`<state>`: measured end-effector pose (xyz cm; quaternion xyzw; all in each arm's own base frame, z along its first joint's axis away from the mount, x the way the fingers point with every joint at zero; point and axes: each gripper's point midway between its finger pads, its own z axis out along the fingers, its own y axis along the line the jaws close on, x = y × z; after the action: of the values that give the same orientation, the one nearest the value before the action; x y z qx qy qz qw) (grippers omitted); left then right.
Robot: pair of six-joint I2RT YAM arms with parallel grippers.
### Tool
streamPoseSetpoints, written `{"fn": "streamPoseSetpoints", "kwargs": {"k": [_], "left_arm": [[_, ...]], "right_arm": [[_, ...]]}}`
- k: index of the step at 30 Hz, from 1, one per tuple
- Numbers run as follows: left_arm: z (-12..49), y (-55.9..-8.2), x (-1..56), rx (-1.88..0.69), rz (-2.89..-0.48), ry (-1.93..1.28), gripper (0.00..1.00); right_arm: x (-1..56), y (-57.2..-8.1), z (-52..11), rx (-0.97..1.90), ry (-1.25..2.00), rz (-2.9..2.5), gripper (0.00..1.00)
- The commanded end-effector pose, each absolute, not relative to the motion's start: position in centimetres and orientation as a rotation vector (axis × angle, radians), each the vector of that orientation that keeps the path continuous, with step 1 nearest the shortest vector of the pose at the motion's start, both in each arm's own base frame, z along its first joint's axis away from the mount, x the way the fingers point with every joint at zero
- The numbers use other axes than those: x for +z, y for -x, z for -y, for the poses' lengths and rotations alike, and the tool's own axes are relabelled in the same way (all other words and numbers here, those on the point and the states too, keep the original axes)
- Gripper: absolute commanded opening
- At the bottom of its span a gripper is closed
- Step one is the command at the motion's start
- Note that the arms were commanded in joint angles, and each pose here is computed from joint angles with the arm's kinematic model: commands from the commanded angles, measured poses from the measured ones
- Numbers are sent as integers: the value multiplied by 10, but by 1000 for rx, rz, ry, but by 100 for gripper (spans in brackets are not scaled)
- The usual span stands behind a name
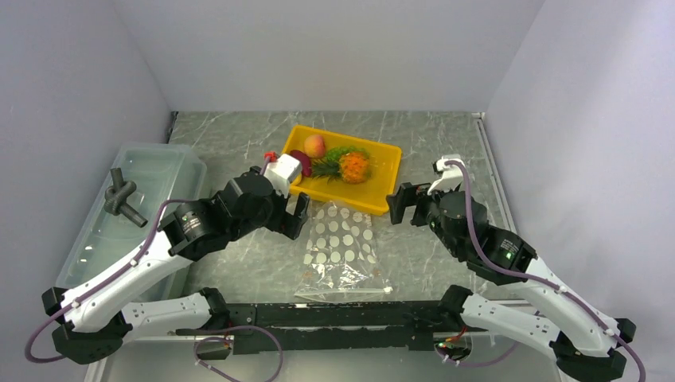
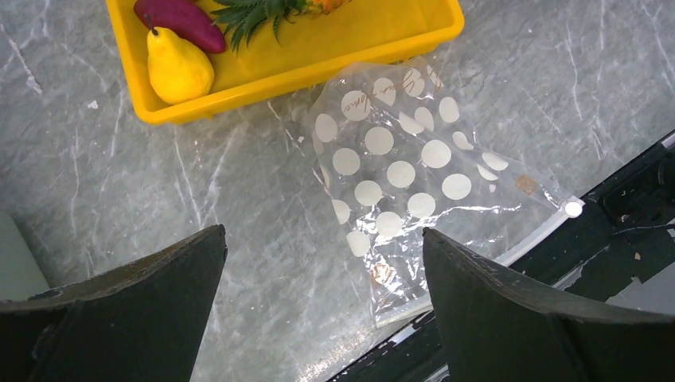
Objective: Place the food in the zip-top bag and seal the zipper
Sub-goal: Pick up the zipper food storage bag at the center of the board.
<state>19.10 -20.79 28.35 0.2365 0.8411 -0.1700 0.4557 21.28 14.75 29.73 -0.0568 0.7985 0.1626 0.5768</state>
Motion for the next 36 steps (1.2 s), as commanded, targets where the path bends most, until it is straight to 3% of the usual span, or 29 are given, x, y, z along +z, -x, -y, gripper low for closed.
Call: {"fn": "streamPoseSetpoints", "kwargs": {"k": [1, 18, 36], "left_arm": [[203, -193, 289, -406, -2073, -531, 99], [201, -179, 262, -452, -2140, -525, 99], [201, -163, 226, -471, -2273, -531, 99]], "right_arm": [[306, -208, -144, 391, 129, -1883, 100], [246, -200, -160, 310, 298, -2096, 99], [178, -173, -224, 533, 528, -2331, 81]]}}
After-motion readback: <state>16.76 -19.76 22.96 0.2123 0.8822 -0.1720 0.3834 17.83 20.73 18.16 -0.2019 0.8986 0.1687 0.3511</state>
